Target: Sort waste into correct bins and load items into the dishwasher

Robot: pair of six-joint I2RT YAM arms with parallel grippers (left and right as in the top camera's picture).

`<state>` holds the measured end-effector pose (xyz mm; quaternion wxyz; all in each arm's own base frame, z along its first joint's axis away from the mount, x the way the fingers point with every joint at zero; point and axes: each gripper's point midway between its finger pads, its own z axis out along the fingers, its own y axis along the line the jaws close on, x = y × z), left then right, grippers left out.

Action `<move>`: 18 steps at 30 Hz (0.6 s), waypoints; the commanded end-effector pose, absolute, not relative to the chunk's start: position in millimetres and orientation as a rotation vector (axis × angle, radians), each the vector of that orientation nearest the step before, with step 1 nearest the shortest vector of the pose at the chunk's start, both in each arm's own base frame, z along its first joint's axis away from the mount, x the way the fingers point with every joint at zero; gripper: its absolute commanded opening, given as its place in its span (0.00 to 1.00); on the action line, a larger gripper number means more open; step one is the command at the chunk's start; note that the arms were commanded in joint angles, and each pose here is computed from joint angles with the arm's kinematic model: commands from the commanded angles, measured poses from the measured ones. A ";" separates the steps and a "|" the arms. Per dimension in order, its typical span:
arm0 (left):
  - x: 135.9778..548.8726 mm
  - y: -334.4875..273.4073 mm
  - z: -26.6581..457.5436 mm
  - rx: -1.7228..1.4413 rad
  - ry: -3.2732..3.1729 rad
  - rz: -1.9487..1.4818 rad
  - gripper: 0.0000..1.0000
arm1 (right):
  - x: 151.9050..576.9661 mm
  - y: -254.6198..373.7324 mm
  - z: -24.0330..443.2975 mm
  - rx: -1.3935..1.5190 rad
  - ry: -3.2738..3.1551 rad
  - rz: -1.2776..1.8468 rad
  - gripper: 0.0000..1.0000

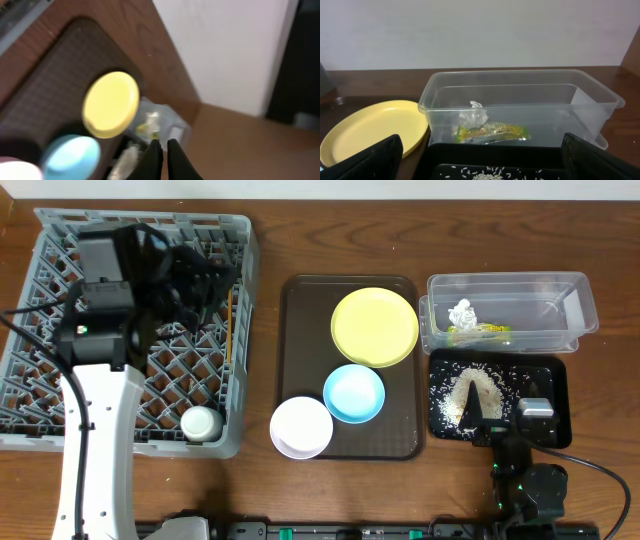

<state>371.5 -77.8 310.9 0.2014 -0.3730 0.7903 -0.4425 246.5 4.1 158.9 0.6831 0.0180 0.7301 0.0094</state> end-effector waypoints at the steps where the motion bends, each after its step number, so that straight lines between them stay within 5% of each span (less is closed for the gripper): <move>1: 369.2 -81.0 322.5 -1.199 2.156 -1.397 0.08 | 246.2 1.4 159.2 0.059 1.634 0.019 0.99; 9: 370.5 -81.5 326.5 -1.221 2.137 -1.430 0.08 | 246.2 1.3 159.2 0.059 1.634 0.019 0.99; 18: 373.1 -93.7 351.0 -0.788 2.145 -1.448 0.08 | 246.2 1.4 159.2 0.059 1.634 0.019 0.99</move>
